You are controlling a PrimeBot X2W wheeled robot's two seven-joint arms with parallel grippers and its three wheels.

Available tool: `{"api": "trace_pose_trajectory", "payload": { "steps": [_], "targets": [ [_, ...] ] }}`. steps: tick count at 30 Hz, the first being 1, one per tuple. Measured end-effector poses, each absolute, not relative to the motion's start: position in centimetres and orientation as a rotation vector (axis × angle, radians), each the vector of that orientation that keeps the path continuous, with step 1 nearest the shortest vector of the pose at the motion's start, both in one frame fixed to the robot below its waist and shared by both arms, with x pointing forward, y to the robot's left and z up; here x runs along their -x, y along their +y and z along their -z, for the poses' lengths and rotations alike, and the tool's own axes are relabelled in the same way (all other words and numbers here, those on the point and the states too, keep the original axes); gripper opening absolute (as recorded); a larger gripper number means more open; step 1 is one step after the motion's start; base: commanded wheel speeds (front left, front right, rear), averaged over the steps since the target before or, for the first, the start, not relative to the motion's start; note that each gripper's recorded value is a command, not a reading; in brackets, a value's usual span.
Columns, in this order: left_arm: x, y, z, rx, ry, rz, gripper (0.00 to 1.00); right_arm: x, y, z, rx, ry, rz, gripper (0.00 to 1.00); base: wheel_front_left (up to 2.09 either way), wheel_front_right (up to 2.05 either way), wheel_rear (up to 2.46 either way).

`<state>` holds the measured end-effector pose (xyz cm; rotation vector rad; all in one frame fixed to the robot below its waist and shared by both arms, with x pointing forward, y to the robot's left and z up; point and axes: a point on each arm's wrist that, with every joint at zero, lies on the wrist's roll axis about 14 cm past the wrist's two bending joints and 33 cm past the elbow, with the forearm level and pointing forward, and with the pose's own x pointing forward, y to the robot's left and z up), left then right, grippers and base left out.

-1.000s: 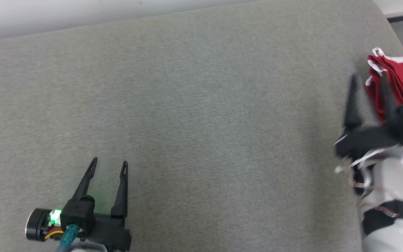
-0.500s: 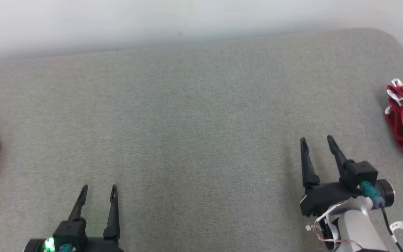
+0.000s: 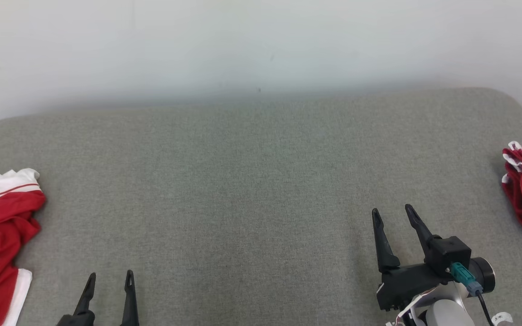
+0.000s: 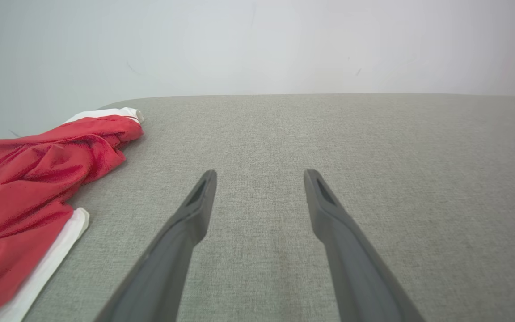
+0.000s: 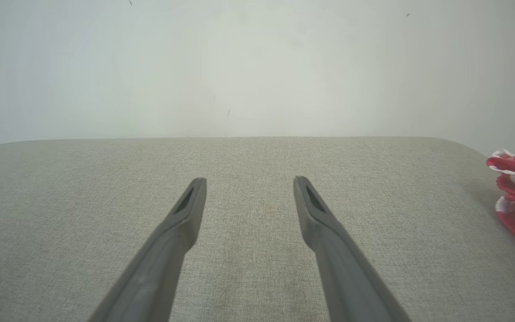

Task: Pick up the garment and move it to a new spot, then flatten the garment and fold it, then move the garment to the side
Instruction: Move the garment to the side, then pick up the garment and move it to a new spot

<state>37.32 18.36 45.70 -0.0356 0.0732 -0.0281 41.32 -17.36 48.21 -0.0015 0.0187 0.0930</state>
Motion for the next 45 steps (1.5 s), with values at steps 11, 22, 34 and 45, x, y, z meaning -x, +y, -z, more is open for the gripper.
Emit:
{"api": "trace_pose_trajectory", "payload": {
  "steps": [11, 22, 34, 45],
  "targets": [
    [-36.1, 20.3, -47.1, 0.034, 0.029, -0.025, 1.0, -40.6, -16.0, -49.4, -0.034, -0.018, -0.126, 1.0, 0.0, 0.0, 0.0],
    [-35.5, 21.1, -47.1, 0.038, 0.03, -0.05, 1.0, -40.7, -15.2, -48.8, -0.04, 0.0, -0.146, 1.0, 0.0, 0.0, 0.0],
    [-32.6, 24.9, -46.7, 0.046, 0.039, -0.188, 1.0, -41.8, -10.5, -47.8, -0.04, 0.03, -0.275, 1.0, 0.0, 0.0, 0.0],
    [-27.3, 30.6, -46.3, 0.055, 0.05, -0.411, 1.0, -42.9, -3.2, -47.5, -0.04, 0.039, -0.468, 1.0, 0.0, 0.0, 0.0]
  ]
}}
